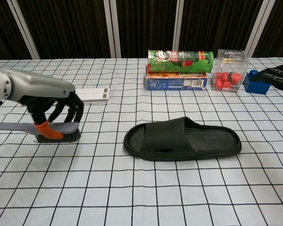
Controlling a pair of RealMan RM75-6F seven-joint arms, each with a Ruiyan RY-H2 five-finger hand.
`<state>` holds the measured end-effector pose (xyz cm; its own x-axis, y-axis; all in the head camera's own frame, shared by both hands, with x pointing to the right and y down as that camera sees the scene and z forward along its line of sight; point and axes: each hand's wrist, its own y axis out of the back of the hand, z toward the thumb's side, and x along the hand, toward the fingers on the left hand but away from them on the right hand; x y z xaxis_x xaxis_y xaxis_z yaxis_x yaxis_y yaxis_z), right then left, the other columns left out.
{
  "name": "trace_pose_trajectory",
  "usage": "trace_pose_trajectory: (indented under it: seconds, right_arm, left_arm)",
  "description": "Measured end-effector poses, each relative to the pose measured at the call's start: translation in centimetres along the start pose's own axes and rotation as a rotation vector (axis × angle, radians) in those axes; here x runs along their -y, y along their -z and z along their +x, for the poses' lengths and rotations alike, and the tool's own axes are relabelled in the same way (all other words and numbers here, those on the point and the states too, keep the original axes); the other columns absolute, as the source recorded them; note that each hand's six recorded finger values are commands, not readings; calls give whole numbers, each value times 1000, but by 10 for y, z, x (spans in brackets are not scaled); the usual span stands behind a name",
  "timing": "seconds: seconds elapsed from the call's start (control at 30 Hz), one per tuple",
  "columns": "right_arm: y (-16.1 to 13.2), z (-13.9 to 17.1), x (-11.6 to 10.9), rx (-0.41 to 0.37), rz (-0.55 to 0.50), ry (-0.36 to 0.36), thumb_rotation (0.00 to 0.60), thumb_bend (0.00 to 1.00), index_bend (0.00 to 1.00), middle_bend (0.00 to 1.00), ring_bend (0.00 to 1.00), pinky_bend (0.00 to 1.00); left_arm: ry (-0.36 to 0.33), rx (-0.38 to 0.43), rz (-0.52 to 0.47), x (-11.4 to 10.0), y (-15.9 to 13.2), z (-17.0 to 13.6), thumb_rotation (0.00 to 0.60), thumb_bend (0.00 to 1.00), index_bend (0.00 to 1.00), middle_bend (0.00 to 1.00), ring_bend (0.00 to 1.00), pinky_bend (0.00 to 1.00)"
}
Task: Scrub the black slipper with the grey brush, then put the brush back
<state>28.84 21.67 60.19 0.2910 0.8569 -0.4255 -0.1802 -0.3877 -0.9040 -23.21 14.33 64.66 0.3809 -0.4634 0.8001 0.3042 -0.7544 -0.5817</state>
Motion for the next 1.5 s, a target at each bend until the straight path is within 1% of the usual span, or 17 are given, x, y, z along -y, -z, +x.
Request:
trace_pose_trajectory:
  seconds: [0.17,0.27,0.4,0.47,0.5,0.57,0.67,0.7,0.83,0.9,0.97,1.07,1.17,1.3,1.37,1.47,1.5]
  right_arm:
    - [17,6,7,50,-7,4,600,759,0,43,0,92]
    - [24,8,13,75,-26,-11,600,758,0,43,0,93]
    - [30,10,18,92,-51,-24,600,758,0,43,0,92]
    - [31,10,20,92,-54,-31,600,758,0,43,0,92]
    - [31,10,21,91,-56,-36,600,758,0,43,0,92]
    - [31,10,23,88,-61,-42,600,758,0,43,0,92]
    - [30,10,23,81,-59,-49,600,759,0,43,0,92]
    - [30,11,23,78,-56,-48,600,759,0,43,0,92]
    - [30,13,19,78,-54,-37,600,759,0,34,0,91]
    - [31,14,18,81,-54,-34,600,759,0,32,0,89]
    - [31,15,17,79,-56,-35,600,759,0,30,0,88]
    - [32,18,15,78,-58,-31,600,758,0,23,0,83]
    - [33,22,11,83,-60,-20,600,730,0,6,0,51]
    - [41,32,5,118,-64,-7,600,657,0,0,0,6]
    - [48,40,2,147,-64,-3,600,590,0,0,0,0]
    - [61,59,0,207,-62,-1,600,516,0,0,0,0]
    - [67,66,-1,230,-66,0,600,499,0,0,0,0]
  left_arm:
    - [-41,-7,45,21,20,-10,600,530,483,625,519,514]
    - [-100,-6,49,31,29,-11,600,508,472,611,505,499]
    - [-192,15,16,42,37,-7,600,486,452,589,485,483]
    - [-220,26,4,49,40,-4,600,476,449,585,481,447]
    - [-233,33,1,53,40,-2,600,456,442,577,471,401]
    - [-247,42,-3,60,40,1,600,371,415,546,433,314]
    - [-243,53,-13,70,36,7,600,195,340,453,333,270]
    - [-235,57,-13,72,35,8,600,161,311,418,302,264]
    - [-233,76,-19,70,30,7,600,66,75,201,151,222]
    - [-237,88,-33,68,28,5,600,43,14,125,105,209]
    - [-240,101,-53,67,26,2,600,21,0,67,69,204]
    - [-253,131,-90,61,21,-5,600,11,0,50,63,200]
    - [-289,166,-132,52,18,-16,600,8,0,48,44,182]
    - [-372,202,-184,37,20,-39,600,8,0,10,1,71]
    - [-413,194,-200,33,27,-53,600,6,0,0,0,10]
    - [-475,134,-204,35,48,-83,600,1,0,0,0,0]
    - [-501,93,-198,38,57,-97,600,0,0,0,0,0]
